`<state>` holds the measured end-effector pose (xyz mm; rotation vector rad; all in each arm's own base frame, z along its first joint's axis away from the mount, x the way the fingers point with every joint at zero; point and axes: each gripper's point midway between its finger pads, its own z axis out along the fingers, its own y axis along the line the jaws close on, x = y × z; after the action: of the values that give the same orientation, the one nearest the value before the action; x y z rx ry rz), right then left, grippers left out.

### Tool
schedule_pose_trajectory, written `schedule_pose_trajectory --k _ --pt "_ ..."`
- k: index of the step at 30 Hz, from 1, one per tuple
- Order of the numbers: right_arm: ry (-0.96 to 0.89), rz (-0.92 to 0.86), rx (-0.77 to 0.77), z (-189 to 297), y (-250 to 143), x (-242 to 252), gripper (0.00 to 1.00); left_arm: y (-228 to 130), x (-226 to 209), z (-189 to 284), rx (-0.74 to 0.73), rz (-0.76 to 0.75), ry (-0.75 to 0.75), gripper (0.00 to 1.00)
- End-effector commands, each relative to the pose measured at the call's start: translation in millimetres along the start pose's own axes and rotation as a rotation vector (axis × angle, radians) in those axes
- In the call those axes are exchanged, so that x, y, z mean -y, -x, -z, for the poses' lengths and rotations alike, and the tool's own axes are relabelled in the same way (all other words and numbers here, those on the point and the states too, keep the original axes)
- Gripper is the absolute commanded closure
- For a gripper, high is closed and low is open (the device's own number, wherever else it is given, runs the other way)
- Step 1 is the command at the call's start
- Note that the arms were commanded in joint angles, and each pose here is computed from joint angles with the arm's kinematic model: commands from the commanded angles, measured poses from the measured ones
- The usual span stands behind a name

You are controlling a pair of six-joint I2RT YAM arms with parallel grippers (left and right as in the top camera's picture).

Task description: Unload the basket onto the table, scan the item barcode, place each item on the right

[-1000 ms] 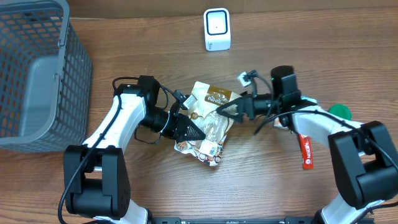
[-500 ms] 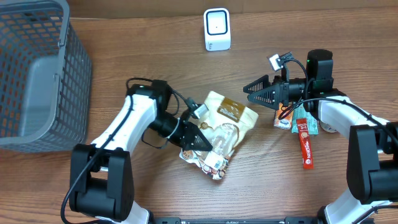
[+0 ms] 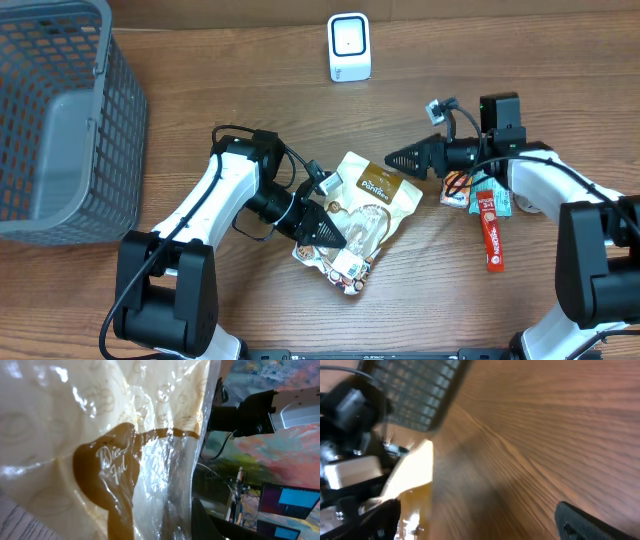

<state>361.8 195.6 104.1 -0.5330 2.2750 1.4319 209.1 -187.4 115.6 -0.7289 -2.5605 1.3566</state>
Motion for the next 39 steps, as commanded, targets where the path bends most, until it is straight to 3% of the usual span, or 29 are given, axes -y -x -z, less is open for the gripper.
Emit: schedule_pose_trajectory --k 1,6,15,29,39 --pt "-0.027 0.266 -0.049 7 13 -16 0.0 4 2 1 0.007 -0.038 -0.009 0.96" --pt "-0.01 0.384 -0.243 13 -14 -42 0.0 3 0 1 0.001 -0.038 0.002 0.96" --pt "0.007 0.453 -0.368 -11 -34 -64 0.0 -1 9 0 -0.011 -0.045 -0.036 0.96" --pt "0.247 0.458 -0.402 -16 -63 -117 0.0 3 16 0 0.015 -0.128 -0.074 0.96" --pt "0.302 0.483 -0.438 -29 -75 -135 0.03 7 18 1 0.034 -0.141 -0.087 0.96"
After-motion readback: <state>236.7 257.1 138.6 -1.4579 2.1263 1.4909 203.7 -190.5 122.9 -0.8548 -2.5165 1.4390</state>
